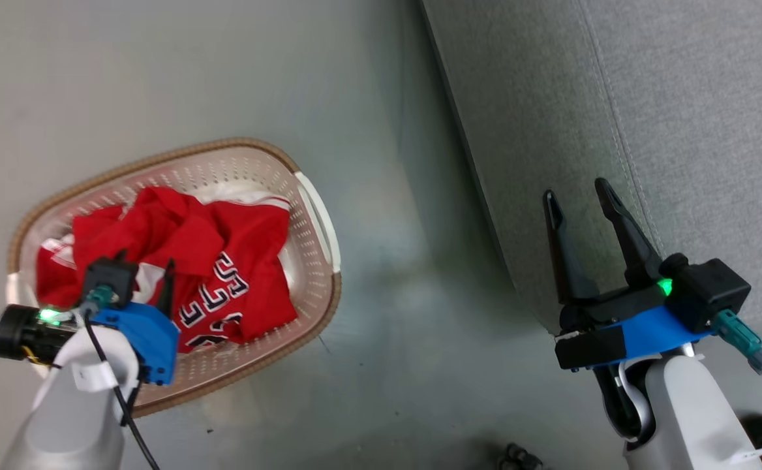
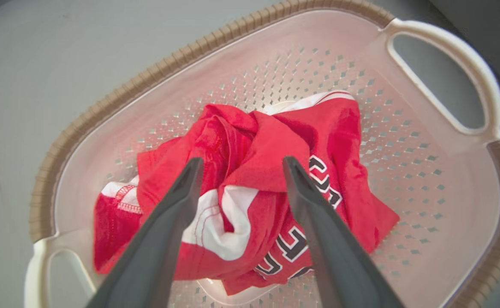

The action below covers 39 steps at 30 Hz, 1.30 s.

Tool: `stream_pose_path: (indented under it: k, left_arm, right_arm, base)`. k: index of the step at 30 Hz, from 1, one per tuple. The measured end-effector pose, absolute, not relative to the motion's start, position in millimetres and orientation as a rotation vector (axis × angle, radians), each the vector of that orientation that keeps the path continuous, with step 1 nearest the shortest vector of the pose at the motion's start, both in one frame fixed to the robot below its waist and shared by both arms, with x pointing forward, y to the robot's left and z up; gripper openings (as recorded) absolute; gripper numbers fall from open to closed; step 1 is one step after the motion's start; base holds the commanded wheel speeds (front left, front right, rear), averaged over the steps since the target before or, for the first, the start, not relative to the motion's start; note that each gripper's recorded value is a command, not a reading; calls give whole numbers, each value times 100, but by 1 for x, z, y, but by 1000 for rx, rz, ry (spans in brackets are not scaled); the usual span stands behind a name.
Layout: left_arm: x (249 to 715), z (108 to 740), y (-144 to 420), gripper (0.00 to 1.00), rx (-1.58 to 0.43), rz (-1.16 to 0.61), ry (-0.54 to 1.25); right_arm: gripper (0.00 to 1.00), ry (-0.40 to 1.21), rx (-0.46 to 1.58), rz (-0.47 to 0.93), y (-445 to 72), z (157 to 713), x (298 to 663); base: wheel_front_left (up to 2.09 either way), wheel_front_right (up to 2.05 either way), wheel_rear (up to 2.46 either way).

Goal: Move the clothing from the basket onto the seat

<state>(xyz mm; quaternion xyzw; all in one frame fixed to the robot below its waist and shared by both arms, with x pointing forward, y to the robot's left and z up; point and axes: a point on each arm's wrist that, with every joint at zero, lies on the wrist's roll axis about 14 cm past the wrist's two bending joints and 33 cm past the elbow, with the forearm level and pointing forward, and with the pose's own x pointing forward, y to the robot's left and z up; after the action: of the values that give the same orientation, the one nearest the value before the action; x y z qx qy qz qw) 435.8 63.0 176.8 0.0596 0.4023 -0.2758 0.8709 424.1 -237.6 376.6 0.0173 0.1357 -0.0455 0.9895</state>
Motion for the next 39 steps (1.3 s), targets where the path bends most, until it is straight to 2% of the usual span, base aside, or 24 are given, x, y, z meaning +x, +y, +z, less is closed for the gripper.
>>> stream_pose_path:
  k: [10,21,22,23,24,39]
  left_arm:
    - [431,105,82,100,220,-566,1005]
    - [433,77,77,100,205,-527,1055]
    - [433,77,78,60,207,-527,1057]
    - [434,77,78,34,206,-525,1058]
    - [434,77,78,0,204,-523,1057]
    - [436,91,75,0,152,-514,1044]
  right_arm:
    - [100,375,49,-116,-245,336,421]
    - [100,399,60,-159,-257,331,413]
    - [100,398,61,-161,-257,332,413]
    - [100,398,61,-161,-258,332,413]
    - [100,396,61,-162,-258,333,413]
    - [100,367,64,-152,-256,340,419]
  base:
    - [0,0,0]
    - [0,0,0]
    - [0,0,0]
    - [0,0,0]
    - [0,0,0]
    - [0,0,0]
